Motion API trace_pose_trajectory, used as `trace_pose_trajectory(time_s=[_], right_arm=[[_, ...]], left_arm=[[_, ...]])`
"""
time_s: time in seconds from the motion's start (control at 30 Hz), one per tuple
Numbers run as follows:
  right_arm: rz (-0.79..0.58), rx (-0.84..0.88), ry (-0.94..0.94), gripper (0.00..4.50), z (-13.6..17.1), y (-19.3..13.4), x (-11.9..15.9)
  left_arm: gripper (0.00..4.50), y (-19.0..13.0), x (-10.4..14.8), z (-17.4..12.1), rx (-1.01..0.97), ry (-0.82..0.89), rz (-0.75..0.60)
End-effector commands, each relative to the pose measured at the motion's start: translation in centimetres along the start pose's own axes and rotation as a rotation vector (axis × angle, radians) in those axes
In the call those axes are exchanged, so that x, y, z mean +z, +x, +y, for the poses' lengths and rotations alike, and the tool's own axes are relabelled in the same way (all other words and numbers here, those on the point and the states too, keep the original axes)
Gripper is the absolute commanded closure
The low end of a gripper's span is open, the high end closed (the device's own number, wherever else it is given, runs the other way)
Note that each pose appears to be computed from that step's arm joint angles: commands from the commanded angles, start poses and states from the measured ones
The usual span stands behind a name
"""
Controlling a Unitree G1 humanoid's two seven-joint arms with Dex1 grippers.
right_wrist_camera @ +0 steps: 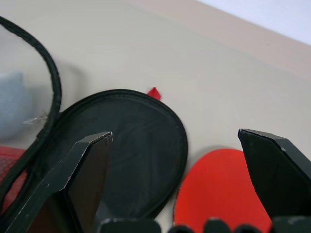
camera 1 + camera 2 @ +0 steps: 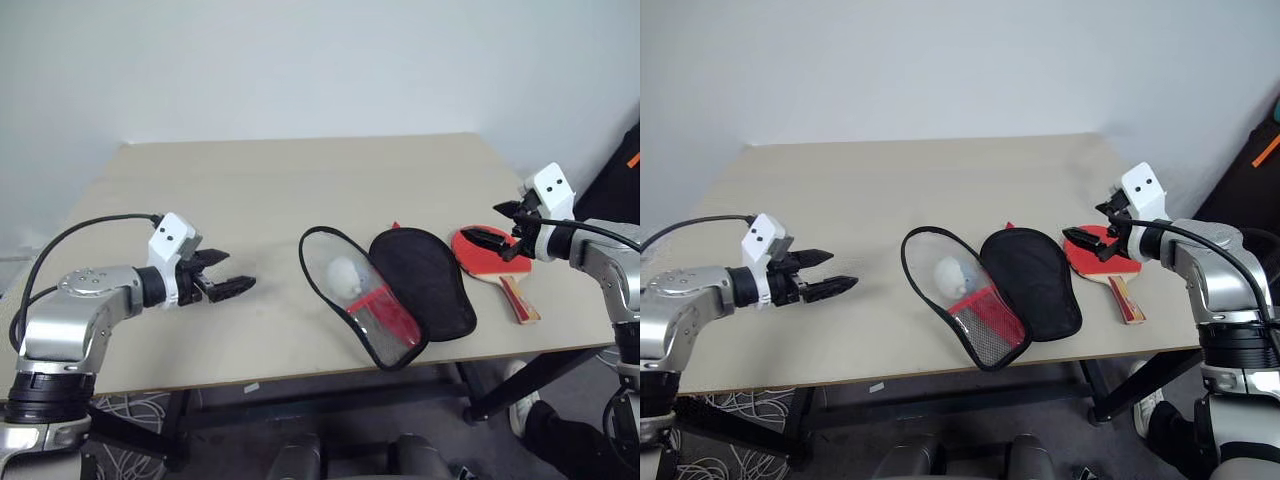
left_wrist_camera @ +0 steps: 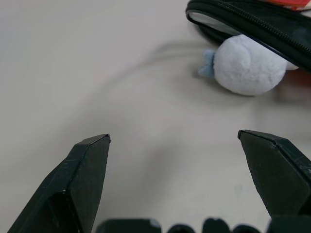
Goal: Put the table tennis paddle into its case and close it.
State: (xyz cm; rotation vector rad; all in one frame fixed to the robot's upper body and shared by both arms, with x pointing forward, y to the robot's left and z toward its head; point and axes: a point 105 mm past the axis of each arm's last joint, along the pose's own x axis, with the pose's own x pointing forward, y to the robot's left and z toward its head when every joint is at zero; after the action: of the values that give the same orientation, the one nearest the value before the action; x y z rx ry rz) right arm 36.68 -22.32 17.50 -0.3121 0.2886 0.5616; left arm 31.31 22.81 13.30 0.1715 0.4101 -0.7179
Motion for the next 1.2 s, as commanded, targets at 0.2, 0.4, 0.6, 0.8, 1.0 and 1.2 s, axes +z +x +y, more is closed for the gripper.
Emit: trace_pose_trajectory(time_s=[0.2,0.4,0.6,0.8,1.0,1.2], right_arm=[[-0.04,-0.043,0.0,0.02,-0.2,-0.8,1.0],[-0.002,-0.015,0.012,0.02,-0.1,-0.9,0.3],[0.046,-0.004,-0.005,0.02,-0.7,-1.7,-0.5],[0.092,0.005,0.002,0.02,-1.6,-2.7,-1.2],[0.133,-0.069,0.016,0.02,-2.5,-1.7,-2.4],[0.261,-0.083,0.084,0.02,-1.9,-2.1,-6.1]], left_arm=[[0.0,-0.2,2.1,0.6,0.002,0.052,-0.04],[0.0,-0.7,2.0,0.2,-0.012,0.068,-0.03],[0.0,-0.2,2.3,-0.6,-0.039,0.081,-0.041],[0.0,0.6,4.2,-0.5,-0.024,0.08,-0.127],[0.0,0.6,4.2,-0.6,-0.032,0.12,-0.102],[0.0,0.4,4.2,-0.7,-0.052,0.122,-0.102]])
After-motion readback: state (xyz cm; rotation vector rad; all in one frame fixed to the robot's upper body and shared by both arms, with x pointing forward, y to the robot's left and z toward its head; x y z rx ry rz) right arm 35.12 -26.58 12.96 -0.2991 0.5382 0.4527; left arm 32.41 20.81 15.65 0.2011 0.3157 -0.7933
